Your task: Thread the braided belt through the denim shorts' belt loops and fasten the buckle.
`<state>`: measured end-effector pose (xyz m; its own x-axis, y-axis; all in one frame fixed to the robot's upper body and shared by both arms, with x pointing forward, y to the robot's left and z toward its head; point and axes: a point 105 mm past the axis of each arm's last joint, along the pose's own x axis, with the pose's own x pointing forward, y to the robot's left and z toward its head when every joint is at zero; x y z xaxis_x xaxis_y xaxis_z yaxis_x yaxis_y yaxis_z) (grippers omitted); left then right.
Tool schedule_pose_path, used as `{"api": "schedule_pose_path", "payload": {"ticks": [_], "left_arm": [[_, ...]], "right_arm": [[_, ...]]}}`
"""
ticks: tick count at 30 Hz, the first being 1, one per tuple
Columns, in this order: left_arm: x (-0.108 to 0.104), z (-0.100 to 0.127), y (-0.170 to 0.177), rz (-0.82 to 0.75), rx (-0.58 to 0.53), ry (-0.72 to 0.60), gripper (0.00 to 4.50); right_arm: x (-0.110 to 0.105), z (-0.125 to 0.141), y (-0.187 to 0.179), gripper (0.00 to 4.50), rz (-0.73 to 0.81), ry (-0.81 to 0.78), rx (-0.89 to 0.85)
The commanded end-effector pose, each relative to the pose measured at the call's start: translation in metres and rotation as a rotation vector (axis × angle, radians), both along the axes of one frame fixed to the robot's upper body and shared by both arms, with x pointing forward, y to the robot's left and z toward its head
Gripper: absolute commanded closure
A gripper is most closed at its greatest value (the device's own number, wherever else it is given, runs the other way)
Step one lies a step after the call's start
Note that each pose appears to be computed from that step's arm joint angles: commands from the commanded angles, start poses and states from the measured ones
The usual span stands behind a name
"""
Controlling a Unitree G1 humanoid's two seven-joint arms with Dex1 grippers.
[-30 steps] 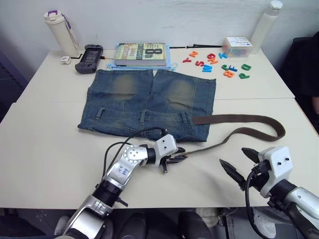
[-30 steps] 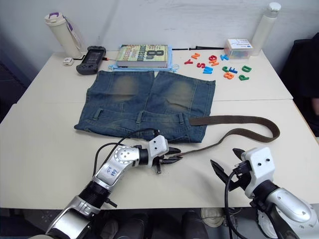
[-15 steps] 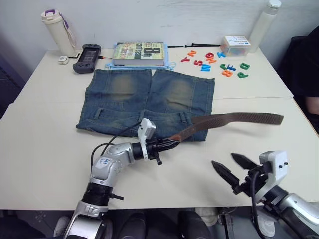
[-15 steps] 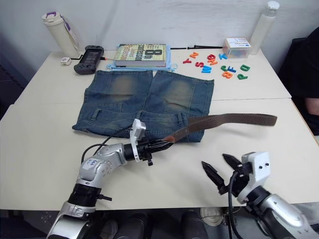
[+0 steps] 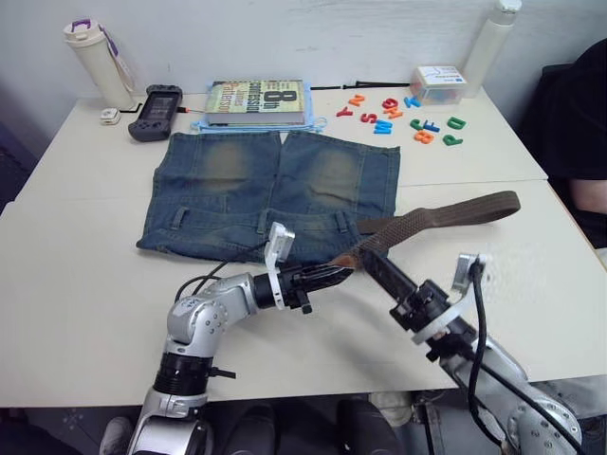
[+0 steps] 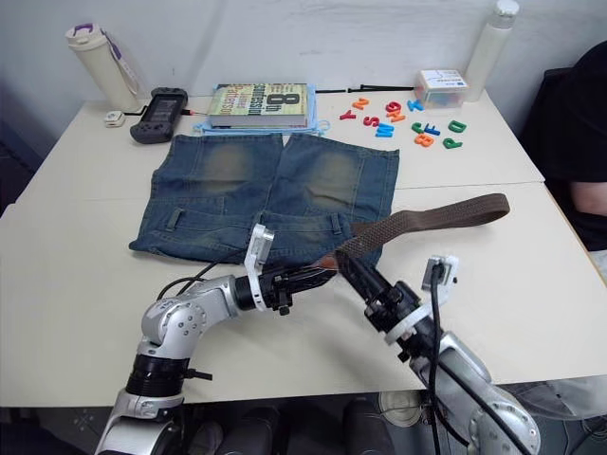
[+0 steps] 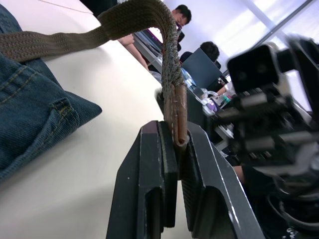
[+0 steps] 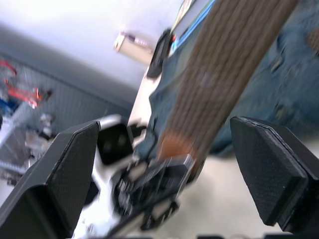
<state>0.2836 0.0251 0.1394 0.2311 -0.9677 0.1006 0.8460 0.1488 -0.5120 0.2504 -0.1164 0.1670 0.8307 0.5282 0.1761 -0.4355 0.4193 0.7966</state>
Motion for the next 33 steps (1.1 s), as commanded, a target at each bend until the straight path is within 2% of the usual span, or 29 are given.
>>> {"api": "schedule_pose_path", "payload": {"ticks": [1,4,11,12,14,15,20,21,24,26,31,33], "left_arm": [[-0.009,0.010,-0.001,-0.045,-0.029,-0.031,4.36],[-0.009,0.010,-0.002,-0.048,-0.019,-0.039,4.36],[-0.012,0.010,-0.005,-0.061,-0.019,-0.051,4.36],[-0.011,0.010,-0.005,-0.061,-0.018,-0.051,4.41],[-0.011,0.009,-0.005,-0.060,-0.017,-0.052,4.41],[-0.010,0.009,-0.004,-0.058,-0.016,-0.052,4.41],[-0.006,0.010,-0.002,-0.038,-0.013,-0.058,4.41],[-0.004,0.010,-0.002,-0.030,-0.010,-0.061,4.41],[-0.002,0.010,-0.002,-0.025,-0.002,-0.065,4.41],[-0.005,0.010,-0.002,-0.042,-0.003,-0.073,3.56],[0.003,0.009,-0.001,0.028,0.048,-0.128,1.97],[0.008,0.012,0.007,0.076,0.048,-0.137,1.97]], "right_arm": [[0.004,0.017,-0.011,0.00,-0.027,-0.063,0.075],[0.004,0.016,-0.006,0.00,0.002,-0.070,0.026],[0.006,0.018,-0.004,0.00,0.001,-0.078,0.040],[0.007,0.018,-0.005,0.52,-0.008,-0.080,0.043],[0.008,0.019,-0.008,1.12,-0.022,-0.084,0.048],[0.009,0.020,-0.009,1.74,-0.031,-0.092,0.049],[0.005,0.025,-0.009,4.16,-0.020,-0.127,0.058],[0.005,0.025,-0.008,4.42,-0.019,-0.125,0.058],[0.006,0.022,-0.008,4.42,-0.024,-0.113,0.052],[0.008,0.021,-0.009,4.50,-0.033,-0.106,0.048],[0.015,0.020,-0.015,4.50,-0.092,-0.099,0.039],[0.025,0.021,-0.028,4.50,-0.179,-0.086,0.035]]}}
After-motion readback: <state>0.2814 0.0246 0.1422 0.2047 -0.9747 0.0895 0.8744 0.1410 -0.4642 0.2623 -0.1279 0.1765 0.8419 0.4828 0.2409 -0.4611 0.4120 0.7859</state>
